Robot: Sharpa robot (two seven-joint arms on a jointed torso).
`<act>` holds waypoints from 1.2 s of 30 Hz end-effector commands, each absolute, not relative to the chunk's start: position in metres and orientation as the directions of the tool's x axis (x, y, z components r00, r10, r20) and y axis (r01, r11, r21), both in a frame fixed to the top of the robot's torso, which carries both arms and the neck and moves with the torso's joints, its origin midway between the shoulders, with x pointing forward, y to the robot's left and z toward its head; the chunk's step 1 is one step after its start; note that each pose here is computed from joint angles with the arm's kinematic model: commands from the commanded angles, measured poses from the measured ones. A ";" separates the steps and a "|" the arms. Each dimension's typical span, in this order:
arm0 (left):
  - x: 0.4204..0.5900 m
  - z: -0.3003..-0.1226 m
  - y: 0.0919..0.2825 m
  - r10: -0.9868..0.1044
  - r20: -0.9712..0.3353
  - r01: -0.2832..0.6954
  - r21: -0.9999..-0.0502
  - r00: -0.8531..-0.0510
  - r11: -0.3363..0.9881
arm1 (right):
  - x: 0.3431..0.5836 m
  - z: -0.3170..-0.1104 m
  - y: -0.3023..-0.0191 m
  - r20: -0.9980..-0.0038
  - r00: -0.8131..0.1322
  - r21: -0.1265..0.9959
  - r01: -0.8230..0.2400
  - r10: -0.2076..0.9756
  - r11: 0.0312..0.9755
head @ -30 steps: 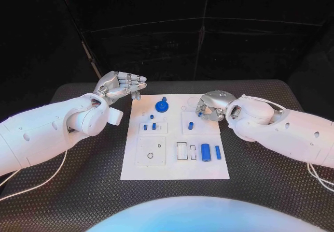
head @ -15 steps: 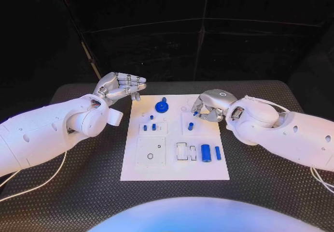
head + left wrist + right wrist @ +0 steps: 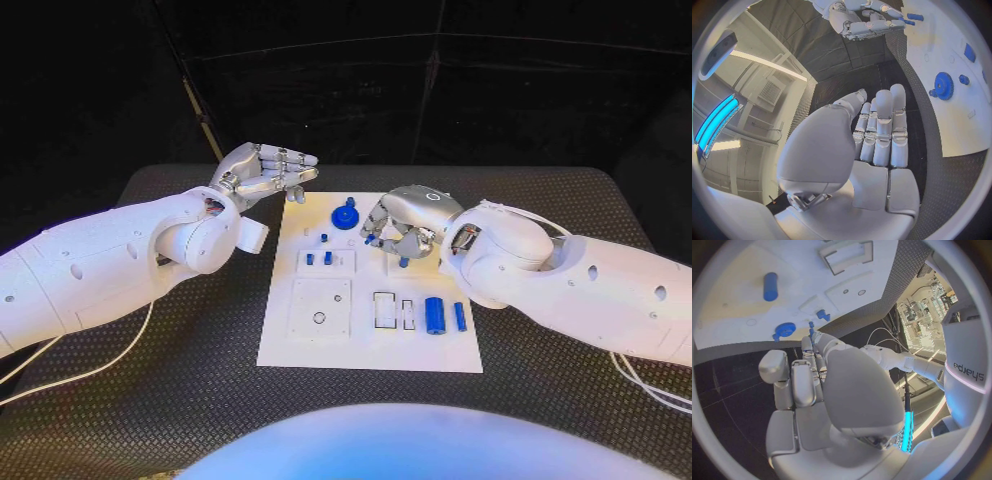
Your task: Assemble the parts on the task board
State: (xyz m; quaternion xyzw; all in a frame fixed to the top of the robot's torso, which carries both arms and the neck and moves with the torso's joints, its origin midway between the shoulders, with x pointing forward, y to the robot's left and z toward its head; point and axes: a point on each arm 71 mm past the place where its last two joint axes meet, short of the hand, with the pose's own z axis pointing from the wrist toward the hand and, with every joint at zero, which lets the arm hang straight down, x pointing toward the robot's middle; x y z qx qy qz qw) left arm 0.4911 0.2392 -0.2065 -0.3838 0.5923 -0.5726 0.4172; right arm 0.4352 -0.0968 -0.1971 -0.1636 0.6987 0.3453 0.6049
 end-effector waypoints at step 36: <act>0.493 -0.206 0.228 -0.927 -0.021 0.016 -1.000 -0.374 0.016 | 0.407 -0.251 -0.043 -0.925 -0.379 0.314 -0.715 0.032 0.624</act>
